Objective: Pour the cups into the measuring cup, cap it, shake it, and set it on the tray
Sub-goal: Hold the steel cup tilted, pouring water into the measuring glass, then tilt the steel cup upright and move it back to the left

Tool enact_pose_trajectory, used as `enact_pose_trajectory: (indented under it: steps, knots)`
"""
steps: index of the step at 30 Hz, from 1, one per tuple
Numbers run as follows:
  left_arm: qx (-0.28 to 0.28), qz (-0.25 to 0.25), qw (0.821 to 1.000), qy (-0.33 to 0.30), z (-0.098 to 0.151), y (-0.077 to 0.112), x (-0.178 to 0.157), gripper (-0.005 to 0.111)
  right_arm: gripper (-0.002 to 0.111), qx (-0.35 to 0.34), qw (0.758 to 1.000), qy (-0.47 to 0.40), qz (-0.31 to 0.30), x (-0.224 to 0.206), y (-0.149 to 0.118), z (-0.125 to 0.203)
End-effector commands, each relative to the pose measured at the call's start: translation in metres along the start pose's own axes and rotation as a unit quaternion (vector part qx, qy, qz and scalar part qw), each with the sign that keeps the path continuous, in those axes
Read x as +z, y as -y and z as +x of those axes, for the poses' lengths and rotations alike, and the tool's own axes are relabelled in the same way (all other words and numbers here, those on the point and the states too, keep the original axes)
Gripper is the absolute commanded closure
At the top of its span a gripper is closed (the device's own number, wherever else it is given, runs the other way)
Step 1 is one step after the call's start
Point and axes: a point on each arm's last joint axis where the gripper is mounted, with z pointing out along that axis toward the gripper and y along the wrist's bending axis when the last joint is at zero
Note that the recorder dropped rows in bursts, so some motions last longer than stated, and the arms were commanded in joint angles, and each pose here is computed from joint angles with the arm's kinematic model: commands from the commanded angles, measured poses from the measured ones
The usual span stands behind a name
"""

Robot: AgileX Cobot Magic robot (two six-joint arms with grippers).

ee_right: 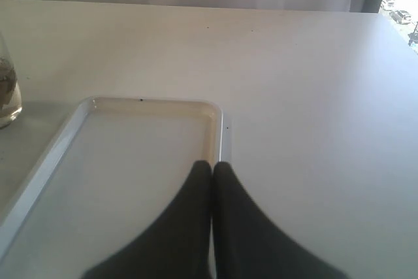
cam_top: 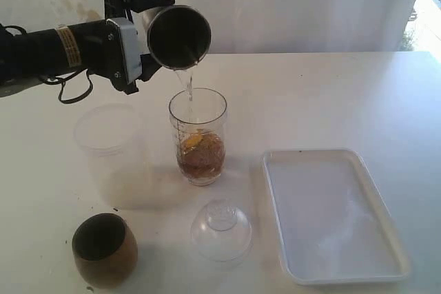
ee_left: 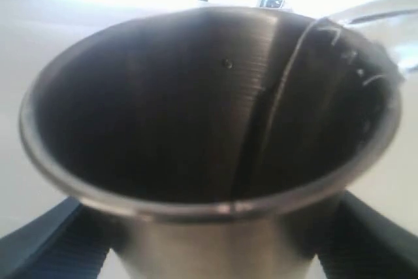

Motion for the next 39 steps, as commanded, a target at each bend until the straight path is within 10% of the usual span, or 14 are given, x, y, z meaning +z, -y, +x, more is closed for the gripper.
enact_pose_trajectory:
  steps: [1, 9, 19, 30, 39]
  knots:
    - [0.006, -0.036, 0.999, 0.015, -0.006, -0.017, -0.001, 0.107, 0.108, -0.003, 1.0, 0.003, 0.001, 0.0, 0.0, 0.0]
    - [-0.017, -0.036, 0.999, 0.016, -0.006, -0.017, -0.001, 0.107, 0.108, -0.003, 1.0, 0.003, 0.001, 0.0, 0.0, 0.0]
    - [-0.331, -0.033, 0.943, 0.026, -0.005, -0.018, -0.001, 0.107, 0.108, -0.003, 1.0, 0.003, 0.001, 0.0, 0.0, 0.0]
    - [-0.624, -0.174, 0.761, -0.031, 0.04, -0.036, -0.027, 0.107, 0.108, -0.003, 1.0, 0.003, 0.001, 0.0, 0.0, 0.0]
    - [-0.665, -0.192, 0.691, -0.207, 0.09, 0.006, -0.109, 0.107, 0.108, -0.003, 1.0, 0.003, 0.001, 0.0, 0.0, 0.0]
